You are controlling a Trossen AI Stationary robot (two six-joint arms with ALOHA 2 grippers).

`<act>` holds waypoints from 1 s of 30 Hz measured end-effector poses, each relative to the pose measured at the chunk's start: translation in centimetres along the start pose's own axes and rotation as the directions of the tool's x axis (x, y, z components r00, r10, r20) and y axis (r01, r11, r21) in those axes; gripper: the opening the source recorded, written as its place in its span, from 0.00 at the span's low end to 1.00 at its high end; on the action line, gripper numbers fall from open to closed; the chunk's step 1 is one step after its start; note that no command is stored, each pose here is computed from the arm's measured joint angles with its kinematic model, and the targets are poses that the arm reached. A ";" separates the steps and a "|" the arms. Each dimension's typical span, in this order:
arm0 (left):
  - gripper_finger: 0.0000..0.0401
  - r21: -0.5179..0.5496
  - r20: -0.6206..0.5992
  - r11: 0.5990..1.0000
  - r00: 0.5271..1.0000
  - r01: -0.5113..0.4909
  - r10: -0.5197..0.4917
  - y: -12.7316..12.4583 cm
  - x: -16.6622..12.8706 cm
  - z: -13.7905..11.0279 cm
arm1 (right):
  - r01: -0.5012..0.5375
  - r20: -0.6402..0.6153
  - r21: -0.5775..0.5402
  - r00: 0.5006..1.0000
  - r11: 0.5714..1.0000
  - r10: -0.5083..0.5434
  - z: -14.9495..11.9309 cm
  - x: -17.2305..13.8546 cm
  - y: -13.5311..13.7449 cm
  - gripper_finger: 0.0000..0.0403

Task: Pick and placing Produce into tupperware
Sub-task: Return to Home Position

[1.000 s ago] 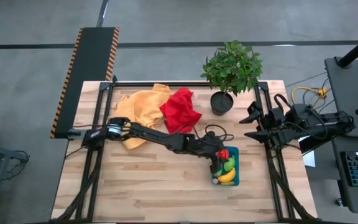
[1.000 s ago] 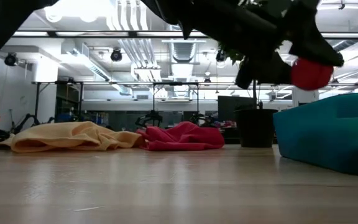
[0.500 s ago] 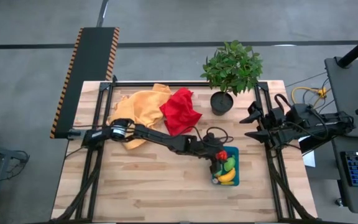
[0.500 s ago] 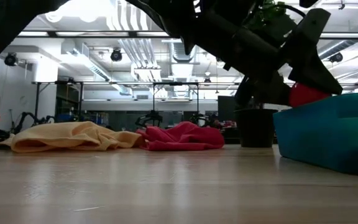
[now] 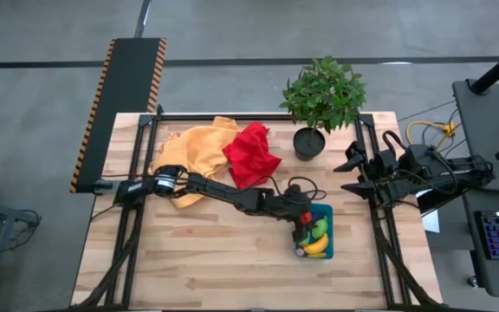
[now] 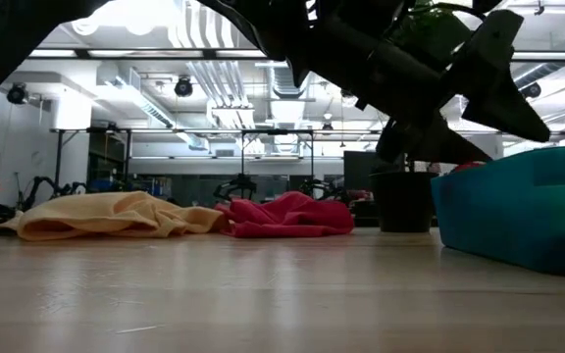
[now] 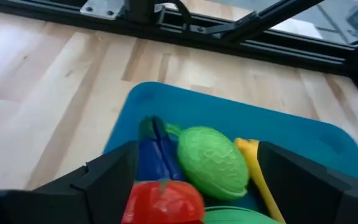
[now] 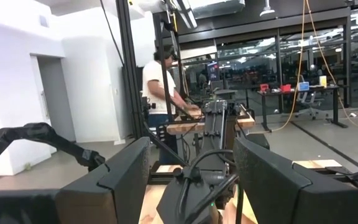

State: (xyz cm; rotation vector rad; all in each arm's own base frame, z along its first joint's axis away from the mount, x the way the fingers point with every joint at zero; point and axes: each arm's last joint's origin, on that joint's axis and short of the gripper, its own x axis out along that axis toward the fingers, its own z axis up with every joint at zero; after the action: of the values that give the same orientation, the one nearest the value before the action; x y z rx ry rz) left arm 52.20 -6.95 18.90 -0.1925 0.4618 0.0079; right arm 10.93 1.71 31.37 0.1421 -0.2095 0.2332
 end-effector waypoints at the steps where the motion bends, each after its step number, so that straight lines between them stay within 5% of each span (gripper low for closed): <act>1: 0.78 -0.001 0.002 1.000 1.000 0.008 -0.008 0.0 0.0 0.1 | 0.000 -0.001 0.000 1.000 1.000 0.000 0.0 0.0 0.0 0.56; 6: 0.74 0.061 0.095 0.994 0.991 0.092 -0.098 -0.7 -0.8 1.8 | 0.001 -0.016 -0.018 1.000 1.000 -0.002 -0.2 0.0 0.0 0.56; 11: 0.65 0.166 0.219 0.976 0.959 0.143 -0.177 -2.3 -4.9 6.2 | -0.097 -0.036 -0.082 0.995 0.992 0.095 -0.4 0.0 0.2 0.56; 20: 0.44 0.412 0.315 0.911 0.935 0.021 -0.164 -5.9 -15.2 11.4 | -0.116 -0.041 -0.083 0.993 0.990 0.113 -0.5 0.0 0.3 0.56; 30: 0.26 0.444 0.261 0.895 0.951 0.032 -0.164 -6.8 -25.1 10.7 | -0.047 -0.048 -0.140 0.998 0.989 0.040 -0.8 0.2 0.0 0.56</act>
State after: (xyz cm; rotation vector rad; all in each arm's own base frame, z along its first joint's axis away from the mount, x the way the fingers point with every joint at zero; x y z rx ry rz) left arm 34.79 -10.72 40.69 0.2275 0.1468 -0.1657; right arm 11.22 1.89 30.67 -0.0083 -0.1838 0.2638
